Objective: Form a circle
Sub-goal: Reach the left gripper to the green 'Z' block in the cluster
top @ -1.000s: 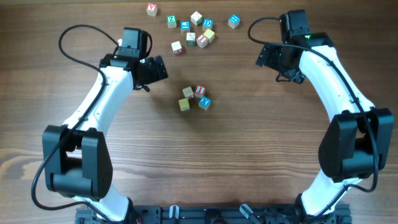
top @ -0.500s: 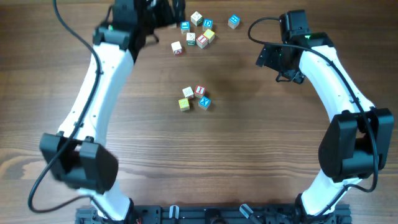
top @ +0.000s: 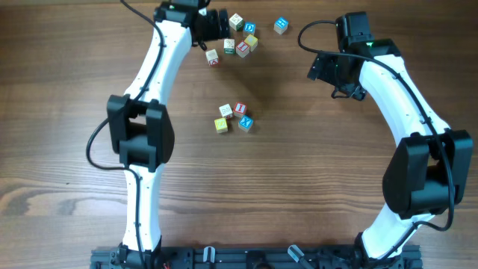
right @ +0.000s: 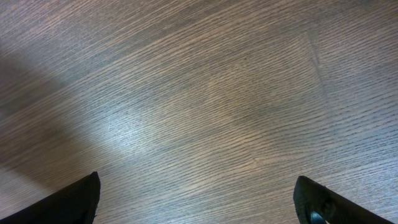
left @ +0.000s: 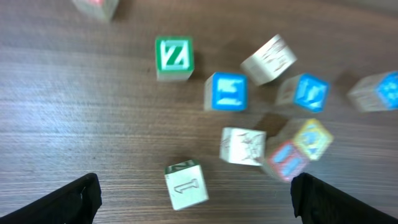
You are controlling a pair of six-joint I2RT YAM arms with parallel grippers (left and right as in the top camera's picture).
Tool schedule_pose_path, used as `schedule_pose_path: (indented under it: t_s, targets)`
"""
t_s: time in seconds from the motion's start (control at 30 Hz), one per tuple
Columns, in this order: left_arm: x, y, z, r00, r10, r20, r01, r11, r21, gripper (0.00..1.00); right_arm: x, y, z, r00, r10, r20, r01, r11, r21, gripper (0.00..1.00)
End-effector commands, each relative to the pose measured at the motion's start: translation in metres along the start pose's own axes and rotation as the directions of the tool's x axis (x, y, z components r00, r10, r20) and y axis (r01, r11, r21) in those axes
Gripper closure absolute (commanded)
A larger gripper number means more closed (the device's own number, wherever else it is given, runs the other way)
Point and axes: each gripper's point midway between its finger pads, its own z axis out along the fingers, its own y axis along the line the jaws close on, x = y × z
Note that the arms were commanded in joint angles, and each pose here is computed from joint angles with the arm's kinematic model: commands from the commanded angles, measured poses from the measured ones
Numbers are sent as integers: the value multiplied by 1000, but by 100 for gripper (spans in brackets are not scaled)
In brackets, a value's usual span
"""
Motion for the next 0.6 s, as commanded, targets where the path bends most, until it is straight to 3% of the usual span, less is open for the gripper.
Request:
schedule_pose_path:
  t_s: [0.0,0.27,0.33,0.4,0.57]
  targets:
    - [3,5,9,1000,21,-11,-21,1000,-20,0,-4,-1,-1,1000,-3,18,3,1000,14,0]
    - [34,16,11,991,-31,-131,22,997,-69,5,-4,-1,-1,1000,-3,18,3,1000,14,0]
    - [40,19,15,987,-67,-149,55,995,-83,18,-4,-1,-1,1000,-3,18,3,1000,14,0]
    - [46,21,26,981,-104,-162,89,991,-95,51,-4,-1,-1,1000,-3,18,3,1000,14,1]
    - [56,24,48,976,-123,-179,105,989,-107,62,-4,-1,-1,1000,-3,18,3,1000,14,0]
